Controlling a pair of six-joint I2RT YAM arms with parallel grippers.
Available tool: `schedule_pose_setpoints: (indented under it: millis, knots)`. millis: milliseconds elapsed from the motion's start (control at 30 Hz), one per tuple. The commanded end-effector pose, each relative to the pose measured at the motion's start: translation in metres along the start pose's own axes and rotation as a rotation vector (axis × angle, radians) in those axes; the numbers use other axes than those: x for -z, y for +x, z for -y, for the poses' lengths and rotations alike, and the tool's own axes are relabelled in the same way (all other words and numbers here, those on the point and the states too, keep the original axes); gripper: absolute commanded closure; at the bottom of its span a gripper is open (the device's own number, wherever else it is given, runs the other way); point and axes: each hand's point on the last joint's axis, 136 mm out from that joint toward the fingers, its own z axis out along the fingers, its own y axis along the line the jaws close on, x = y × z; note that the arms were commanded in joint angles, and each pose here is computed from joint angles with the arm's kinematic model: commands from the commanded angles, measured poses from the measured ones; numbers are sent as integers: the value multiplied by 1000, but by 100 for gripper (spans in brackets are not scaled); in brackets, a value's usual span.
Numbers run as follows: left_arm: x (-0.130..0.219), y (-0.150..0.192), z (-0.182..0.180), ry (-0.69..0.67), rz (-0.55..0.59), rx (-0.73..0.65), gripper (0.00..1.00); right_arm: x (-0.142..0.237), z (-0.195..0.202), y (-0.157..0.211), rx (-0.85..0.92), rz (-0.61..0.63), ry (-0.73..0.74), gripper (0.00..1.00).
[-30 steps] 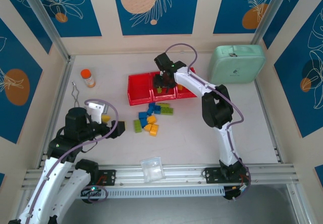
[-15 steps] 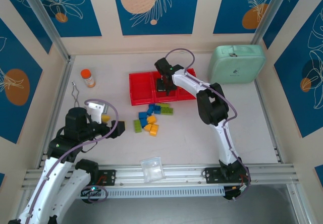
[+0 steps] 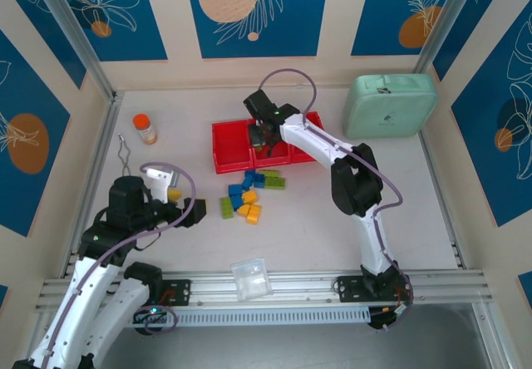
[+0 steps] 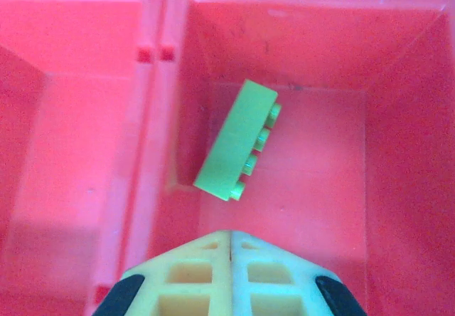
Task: Sort the legos into containers by color
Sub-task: Place the lego in the container, then move the container to the top-center of the table.
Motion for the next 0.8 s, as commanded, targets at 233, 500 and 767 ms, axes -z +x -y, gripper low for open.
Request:
schedule_pose_setpoints:
  millis: [233, 500, 767]
  knots:
    - [1, -2, 2, 2, 13, -23, 1, 93, 0, 6, 17, 75, -202, 97]
    - [0, -2, 2, 5, 10, -22, 1, 91, 6, 82, -22, -97, -343, 81]
    - [-1, -1, 1, -2, 6, -20, 1, 50, 23, 112, -90, -236, -296, 81]
